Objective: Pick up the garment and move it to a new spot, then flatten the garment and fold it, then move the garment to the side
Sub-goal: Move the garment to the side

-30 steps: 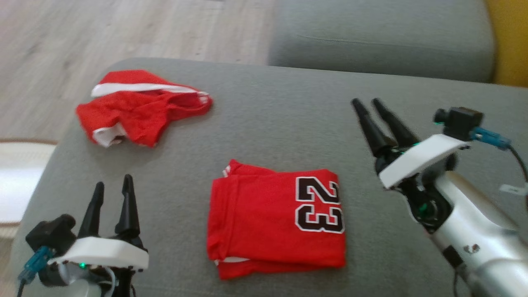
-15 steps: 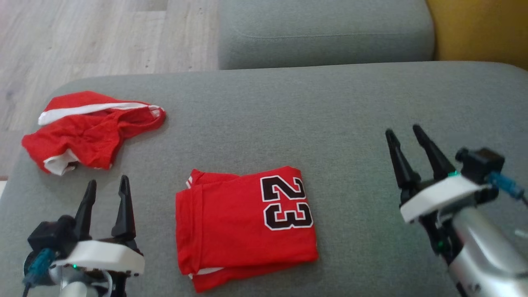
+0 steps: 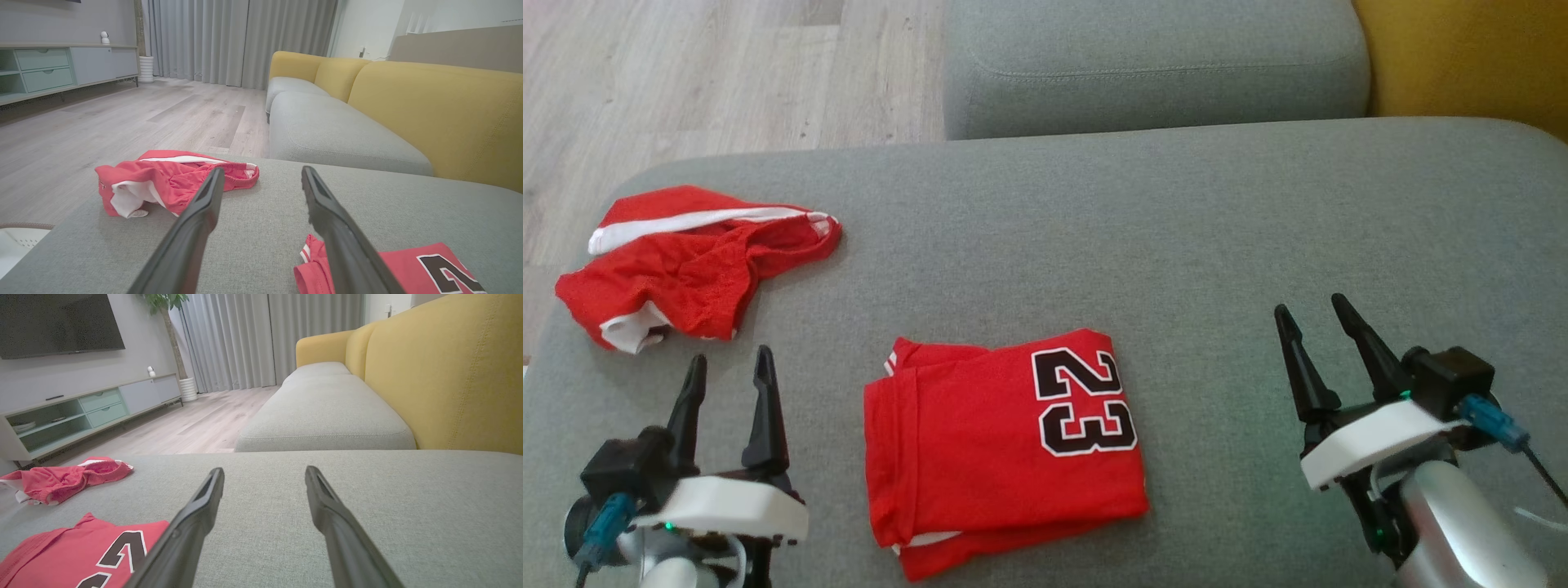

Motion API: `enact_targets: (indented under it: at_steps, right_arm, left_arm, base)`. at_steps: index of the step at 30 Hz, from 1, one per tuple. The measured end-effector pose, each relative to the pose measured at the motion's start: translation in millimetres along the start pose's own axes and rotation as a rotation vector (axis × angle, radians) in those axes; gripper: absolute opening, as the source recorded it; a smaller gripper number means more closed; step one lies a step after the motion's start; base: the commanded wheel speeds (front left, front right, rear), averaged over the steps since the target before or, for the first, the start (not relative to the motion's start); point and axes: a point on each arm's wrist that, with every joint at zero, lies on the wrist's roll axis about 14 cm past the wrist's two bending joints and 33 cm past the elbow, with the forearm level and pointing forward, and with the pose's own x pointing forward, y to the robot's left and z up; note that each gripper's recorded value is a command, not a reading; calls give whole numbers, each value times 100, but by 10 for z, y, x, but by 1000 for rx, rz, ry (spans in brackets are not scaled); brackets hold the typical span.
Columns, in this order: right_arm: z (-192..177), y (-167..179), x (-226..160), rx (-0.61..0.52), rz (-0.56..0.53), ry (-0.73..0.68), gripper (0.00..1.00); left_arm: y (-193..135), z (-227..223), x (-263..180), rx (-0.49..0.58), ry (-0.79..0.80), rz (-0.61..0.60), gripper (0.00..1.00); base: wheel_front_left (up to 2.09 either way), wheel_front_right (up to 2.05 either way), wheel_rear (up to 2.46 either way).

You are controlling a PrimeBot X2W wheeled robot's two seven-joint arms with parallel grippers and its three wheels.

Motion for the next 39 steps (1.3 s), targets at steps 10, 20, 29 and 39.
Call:
enact_targets:
  at_steps: [10,20,29,39]
  right_arm:
    - [-196,224,79,11,58,124,100]
    - [-670,664,239,126,171,498,100]
    - [-1090,977,221,203,231,777,100]
    - [-1357,1075,162,265,242,987,100]
  left_arm:
    - [66,-39,-27,-3,9,16,100]
    - [174,-138,-110,-8,39,56,100]
    - [332,-210,-241,-20,61,119,100]
    - [432,-219,-277,-19,64,155,100]
  base:
    - [0,0,0]
    - [0,0,0]
    - [0,0,0]
    - [0,0,0]
